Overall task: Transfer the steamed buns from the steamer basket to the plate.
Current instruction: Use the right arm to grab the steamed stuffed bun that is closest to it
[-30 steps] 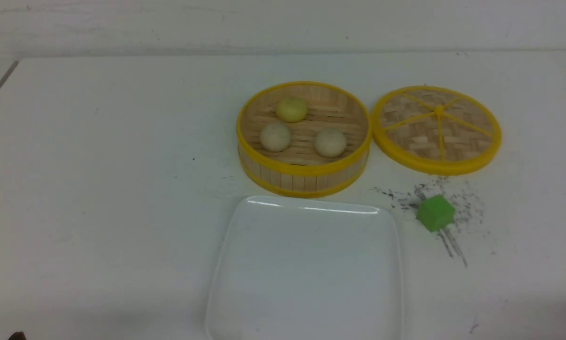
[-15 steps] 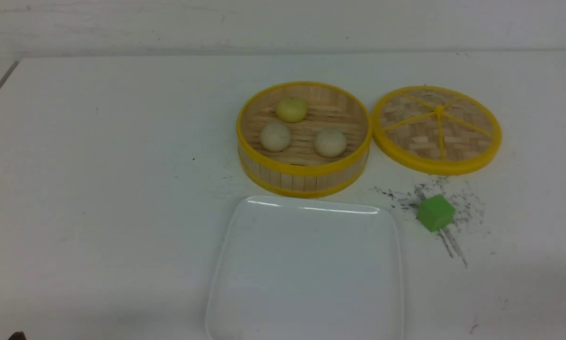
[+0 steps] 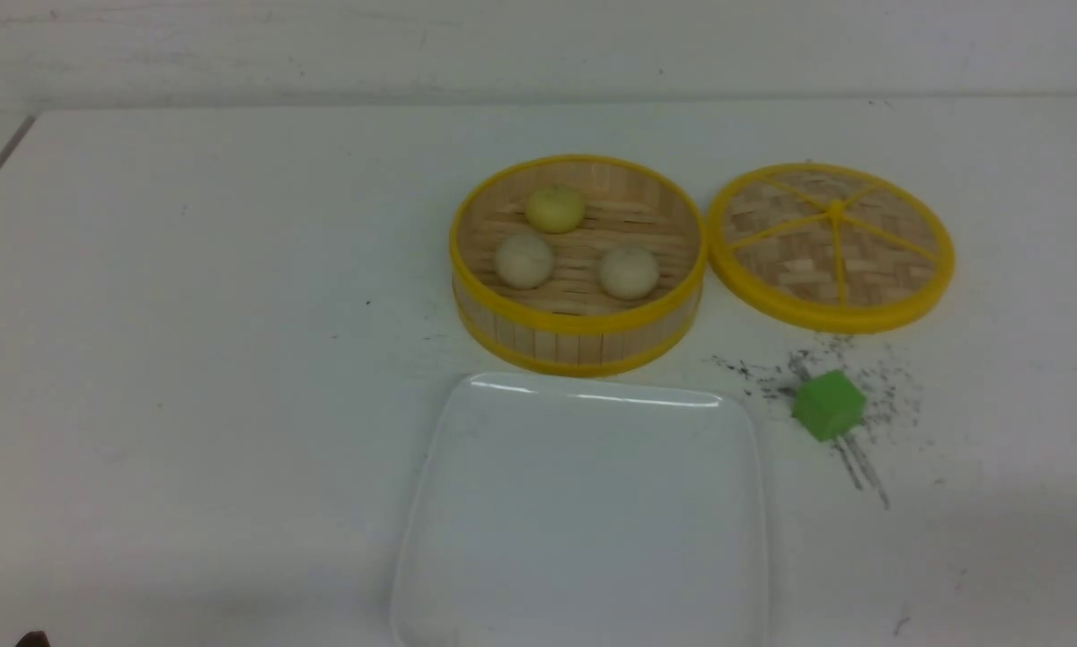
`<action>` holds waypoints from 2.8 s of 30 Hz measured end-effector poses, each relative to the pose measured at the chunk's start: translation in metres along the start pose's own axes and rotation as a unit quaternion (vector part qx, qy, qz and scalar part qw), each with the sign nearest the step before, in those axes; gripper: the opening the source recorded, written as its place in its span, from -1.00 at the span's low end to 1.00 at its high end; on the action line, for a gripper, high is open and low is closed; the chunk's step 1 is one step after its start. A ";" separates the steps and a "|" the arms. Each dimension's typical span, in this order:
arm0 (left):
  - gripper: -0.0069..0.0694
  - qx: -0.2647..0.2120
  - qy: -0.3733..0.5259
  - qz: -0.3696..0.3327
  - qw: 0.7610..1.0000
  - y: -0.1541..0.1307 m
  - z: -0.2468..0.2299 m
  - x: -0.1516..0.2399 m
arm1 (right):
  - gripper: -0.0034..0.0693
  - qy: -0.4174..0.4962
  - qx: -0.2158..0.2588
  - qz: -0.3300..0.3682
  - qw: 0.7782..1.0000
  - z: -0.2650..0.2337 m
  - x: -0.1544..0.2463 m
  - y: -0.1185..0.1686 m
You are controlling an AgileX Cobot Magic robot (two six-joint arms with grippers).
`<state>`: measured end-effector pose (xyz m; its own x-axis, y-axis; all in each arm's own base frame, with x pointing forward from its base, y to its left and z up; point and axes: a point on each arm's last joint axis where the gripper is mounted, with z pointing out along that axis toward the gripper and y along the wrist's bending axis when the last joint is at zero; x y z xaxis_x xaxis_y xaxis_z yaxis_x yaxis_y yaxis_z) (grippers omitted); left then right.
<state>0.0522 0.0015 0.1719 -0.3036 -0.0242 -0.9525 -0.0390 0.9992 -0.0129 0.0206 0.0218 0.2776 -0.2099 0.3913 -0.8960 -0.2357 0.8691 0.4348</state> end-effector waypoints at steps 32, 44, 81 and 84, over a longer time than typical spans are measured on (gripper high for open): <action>-0.18 0.087 -0.158 -0.462 0.869 0.000 -0.005 -0.031 | -0.24 0.087 -0.036 -0.033 0.995 0.001 0.014 0.006; -0.18 0.084 -0.140 -0.432 0.887 -0.003 -0.005 -0.030 | -0.24 0.166 -0.082 -0.114 0.976 0.057 -0.058 0.037; -0.18 0.105 -0.054 -0.245 0.962 -0.016 -0.023 -0.047 | -0.24 0.431 -0.193 -0.165 0.866 0.415 -0.055 -0.015; -0.18 0.105 -0.054 -0.242 0.963 -0.017 -0.023 -0.047 | -0.24 0.434 -0.204 -0.214 0.851 0.430 -0.060 0.006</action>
<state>0.0453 -0.0146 0.2236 -0.1976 -0.4965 -0.8452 0.0455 0.8566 -0.5139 0.4398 0.1333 0.2950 -0.6021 -0.4598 -0.6527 -0.7393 0.6298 0.2384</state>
